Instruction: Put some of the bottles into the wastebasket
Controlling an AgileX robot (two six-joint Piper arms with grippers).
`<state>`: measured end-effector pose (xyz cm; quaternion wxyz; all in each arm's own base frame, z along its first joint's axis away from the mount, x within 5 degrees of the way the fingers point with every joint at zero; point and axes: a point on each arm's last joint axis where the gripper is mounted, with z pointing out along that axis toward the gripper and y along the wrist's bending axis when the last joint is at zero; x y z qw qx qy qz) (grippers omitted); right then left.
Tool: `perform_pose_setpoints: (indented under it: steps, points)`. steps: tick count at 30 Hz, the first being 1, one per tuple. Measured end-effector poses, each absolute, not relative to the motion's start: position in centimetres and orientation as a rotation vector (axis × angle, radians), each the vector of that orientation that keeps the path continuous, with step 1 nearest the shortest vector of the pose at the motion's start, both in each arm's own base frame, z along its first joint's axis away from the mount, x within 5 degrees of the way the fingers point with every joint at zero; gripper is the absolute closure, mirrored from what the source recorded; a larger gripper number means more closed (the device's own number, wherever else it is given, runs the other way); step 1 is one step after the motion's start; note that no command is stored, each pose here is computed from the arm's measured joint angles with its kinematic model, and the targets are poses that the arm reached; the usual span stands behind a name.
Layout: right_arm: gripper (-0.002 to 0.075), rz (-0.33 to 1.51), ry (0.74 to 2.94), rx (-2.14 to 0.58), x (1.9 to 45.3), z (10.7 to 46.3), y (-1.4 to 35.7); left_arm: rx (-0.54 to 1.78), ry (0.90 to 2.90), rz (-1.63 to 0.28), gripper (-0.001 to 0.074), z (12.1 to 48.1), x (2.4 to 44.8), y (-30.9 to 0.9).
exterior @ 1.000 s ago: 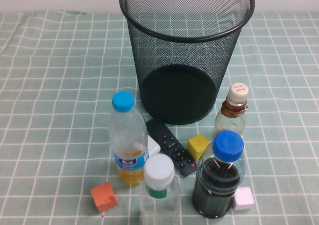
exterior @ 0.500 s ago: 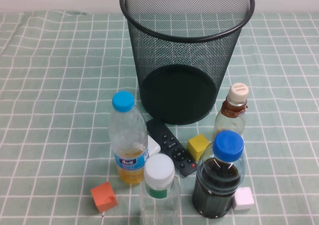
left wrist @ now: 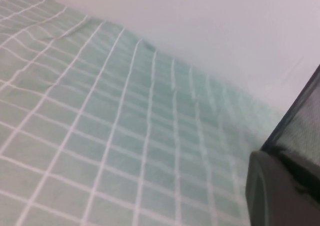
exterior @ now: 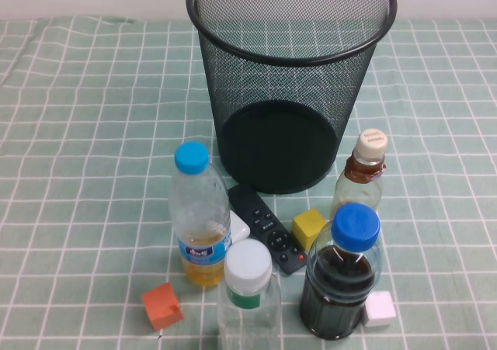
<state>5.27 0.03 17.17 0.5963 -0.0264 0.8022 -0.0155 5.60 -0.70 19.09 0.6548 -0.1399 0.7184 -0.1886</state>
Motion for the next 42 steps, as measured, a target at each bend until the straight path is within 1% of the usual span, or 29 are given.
perform_pose_setpoints:
  steps: [2,4,6,8,14,18,22,29,32,35,37,38,40,42]
  points:
    - [0.0727,-0.036,1.862,-0.061,5.3,17.2,0.0,-0.38,1.577,-0.491,0.0741,19.5,5.6,-0.6]
    - [0.0727,-0.036,1.862,-0.061,5.3,17.2,0.0,-0.409,1.539,-0.513,0.0741,19.8,5.6,-0.5]
    - [0.0727,-0.036,1.862,-0.061,5.3,17.2,0.0,-0.407,1.544,-0.532,0.0741,20.2,5.5,-0.6]
    - [0.0727,-0.036,1.862,-0.061,5.3,17.2,0.0,-0.366,1.572,-0.556,0.0741,21.9,5.2,-1.0]
    - [0.0727,-0.036,1.862,-0.061,5.3,17.2,0.0,-0.033,1.725,-0.487,0.0741,29.2,4.7,-2.4]
    - [0.0727,-0.036,1.862,-0.061,5.3,17.2,0.0,0.148,1.848,-0.441,0.0741,31.8,5.8,-3.2]
    - [0.0727,-0.036,1.862,-0.061,5.3,17.2,0.0,0.255,1.893,-0.425,0.0741,32.9,7.7,-3.7]
    - [0.0727,-0.036,1.862,-0.061,5.3,17.2,0.0,0.392,1.944,-0.546,0.0741,32.3,11.7,-5.3]
    - [0.0727,-0.036,1.862,-0.061,5.3,17.2,0.0,0.492,1.922,-0.585,0.0741,32.1,13.2,-6.0]
    - [0.0727,-0.036,1.862,-0.061,5.3,17.2,0.0,0.623,1.859,-0.64,0.0732,32.1,14.4,-6.9]
    - [0.0727,-0.036,1.862,-0.061,5.3,17.2,0.0,0.732,1.8,-0.665,0.07,32.0,15.2,-7.5]
    - [0.0727,-0.036,1.862,-0.061,5.3,17.2,0.0,0.777,1.764,-0.68,0.0666,32.0,15.5,-7.8]
    - [0.0727,-0.042,1.862,-0.065,5.3,17.2,0.0,0.818,1.716,-0.717,0.0573,31.9,16.1,-8.2]
    - [0.0727,-0.069,1.855,-0.084,5.3,17.2,-0.1,0.8,1.686,-0.769,0.0435,31.8,16.8,-8.5]
